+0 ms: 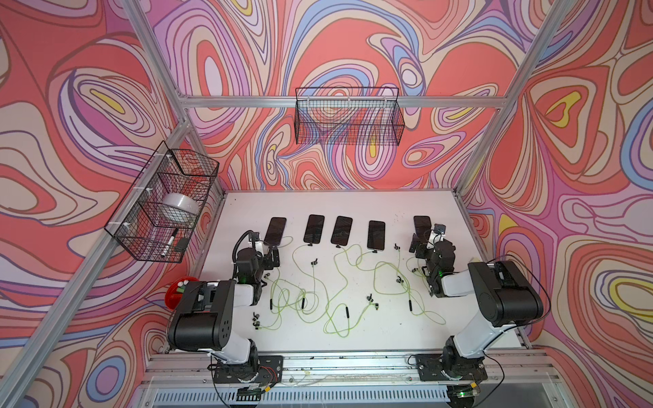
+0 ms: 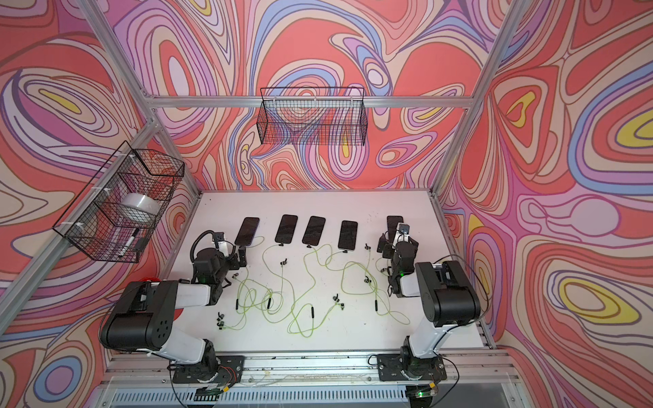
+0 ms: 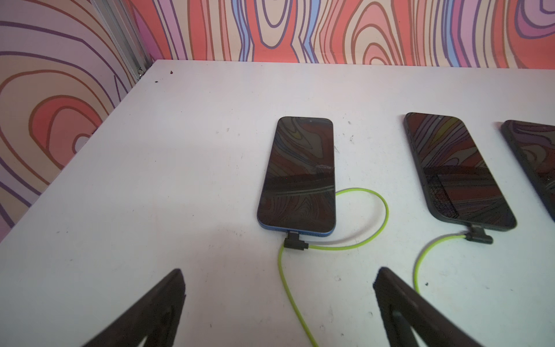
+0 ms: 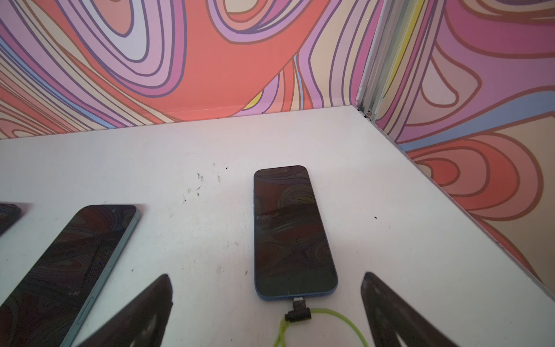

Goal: Plug wired earphones into phones
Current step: Reset both arms

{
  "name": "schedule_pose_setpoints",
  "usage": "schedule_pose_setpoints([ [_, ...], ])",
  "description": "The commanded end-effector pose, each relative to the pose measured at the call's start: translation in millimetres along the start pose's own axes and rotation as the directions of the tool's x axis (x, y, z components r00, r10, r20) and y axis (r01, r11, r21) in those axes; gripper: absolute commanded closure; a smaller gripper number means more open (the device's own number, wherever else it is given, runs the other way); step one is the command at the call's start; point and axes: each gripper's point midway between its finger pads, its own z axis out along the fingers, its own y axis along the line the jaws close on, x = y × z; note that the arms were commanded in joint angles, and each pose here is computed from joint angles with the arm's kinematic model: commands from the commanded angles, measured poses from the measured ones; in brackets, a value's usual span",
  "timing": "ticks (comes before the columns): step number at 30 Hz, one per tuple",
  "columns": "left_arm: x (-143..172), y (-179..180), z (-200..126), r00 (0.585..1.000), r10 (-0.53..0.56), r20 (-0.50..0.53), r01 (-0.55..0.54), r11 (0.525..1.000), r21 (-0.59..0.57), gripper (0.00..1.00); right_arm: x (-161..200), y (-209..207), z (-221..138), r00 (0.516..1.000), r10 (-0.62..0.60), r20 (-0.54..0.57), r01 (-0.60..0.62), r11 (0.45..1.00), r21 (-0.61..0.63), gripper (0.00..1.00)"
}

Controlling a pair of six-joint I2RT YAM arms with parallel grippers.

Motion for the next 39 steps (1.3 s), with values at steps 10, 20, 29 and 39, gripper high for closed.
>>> schedule_pose_setpoints([
  [10,-9.4,-3.8,2.7,1.000,0.016,0.024,-0.016,1.000,0.015,0.23,1.2,-4.4,3.5,1.000,0.009,-0.006,-0.009,1.000,0.019,0.60],
  [20,-8.6,-4.1,2.1,1.000,0.017,0.026,-0.018,1.000,0.014,0.00,1.7,-4.8,3.6,1.000,0.006,-0.008,-0.006,1.000,0.022,0.02],
  [29,-9.1,-4.3,2.1,0.999,0.018,0.026,-0.019,1.000,0.013,0.00,0.9,-4.9,3.7,1.000,0.007,-0.005,-0.007,1.000,0.023,0.02],
  [39,-9.1,-4.1,3.6,1.000,0.016,0.020,-0.016,1.000,0.014,0.00,0.7,-4.9,3.7,1.000,0.006,-0.005,-0.006,1.000,0.023,0.01],
])
